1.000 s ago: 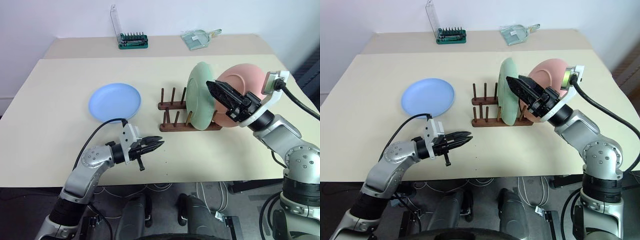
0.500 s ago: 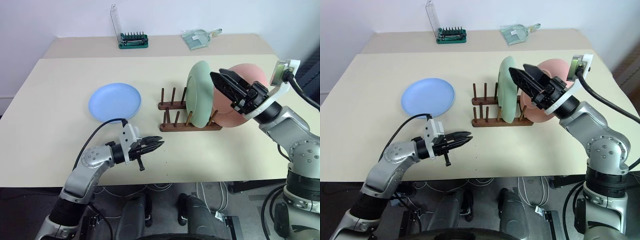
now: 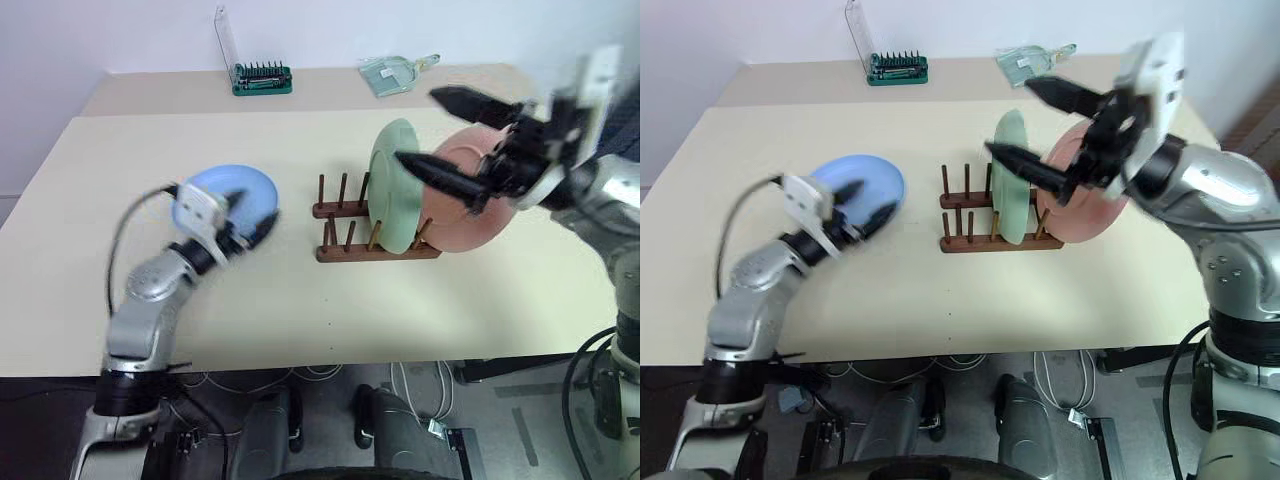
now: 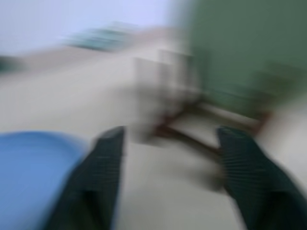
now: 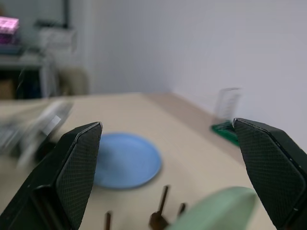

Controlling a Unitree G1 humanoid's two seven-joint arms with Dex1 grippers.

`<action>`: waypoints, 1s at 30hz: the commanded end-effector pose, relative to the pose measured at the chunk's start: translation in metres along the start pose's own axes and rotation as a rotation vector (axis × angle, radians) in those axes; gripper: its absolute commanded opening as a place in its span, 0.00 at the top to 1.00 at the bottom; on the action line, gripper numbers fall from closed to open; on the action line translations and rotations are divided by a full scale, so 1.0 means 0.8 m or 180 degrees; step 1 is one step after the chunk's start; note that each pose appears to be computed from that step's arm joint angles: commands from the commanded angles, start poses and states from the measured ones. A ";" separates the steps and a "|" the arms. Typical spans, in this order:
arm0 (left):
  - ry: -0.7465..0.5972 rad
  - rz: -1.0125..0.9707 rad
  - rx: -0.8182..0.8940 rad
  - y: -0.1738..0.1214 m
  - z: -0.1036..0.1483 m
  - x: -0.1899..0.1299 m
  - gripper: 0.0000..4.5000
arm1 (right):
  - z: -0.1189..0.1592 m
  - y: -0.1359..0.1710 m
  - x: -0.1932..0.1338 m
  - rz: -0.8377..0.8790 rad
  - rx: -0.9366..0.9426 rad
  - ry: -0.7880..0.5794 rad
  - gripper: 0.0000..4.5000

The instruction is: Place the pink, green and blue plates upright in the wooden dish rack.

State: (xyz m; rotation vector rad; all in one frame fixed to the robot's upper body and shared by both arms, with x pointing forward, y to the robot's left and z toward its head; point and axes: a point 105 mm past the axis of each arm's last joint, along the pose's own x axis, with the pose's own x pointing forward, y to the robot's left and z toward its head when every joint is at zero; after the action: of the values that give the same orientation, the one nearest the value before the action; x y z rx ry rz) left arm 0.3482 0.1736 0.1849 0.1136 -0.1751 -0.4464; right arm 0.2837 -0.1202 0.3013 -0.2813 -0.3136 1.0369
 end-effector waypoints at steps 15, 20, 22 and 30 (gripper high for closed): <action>0.1783 0.1788 -0.0484 0.119 -0.067 -0.020 0.01 | -0.009 0.051 0.024 0.0644 -0.0393 0.0019 0.00; 0.1883 0.1876 -0.0797 0.117 -0.091 -0.024 0.12 | -0.013 0.051 0.019 0.0563 -0.0387 0.0058 0.00; 0.1756 0.1924 -0.0935 0.118 -0.089 -0.023 0.30 | -0.014 0.050 0.018 0.0537 -0.0391 0.0072 0.00; 0.1376 0.2052 -0.0987 0.121 -0.066 -0.017 0.98 | -0.030 0.037 0.021 0.0345 -0.0537 0.0298 0.00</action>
State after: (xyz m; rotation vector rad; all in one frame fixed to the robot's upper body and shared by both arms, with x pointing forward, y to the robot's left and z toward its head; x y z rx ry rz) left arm 0.3873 0.2661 0.1346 -0.1346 0.3312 0.1745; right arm 0.2758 -0.0933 0.2640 -0.4552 -0.2707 1.1307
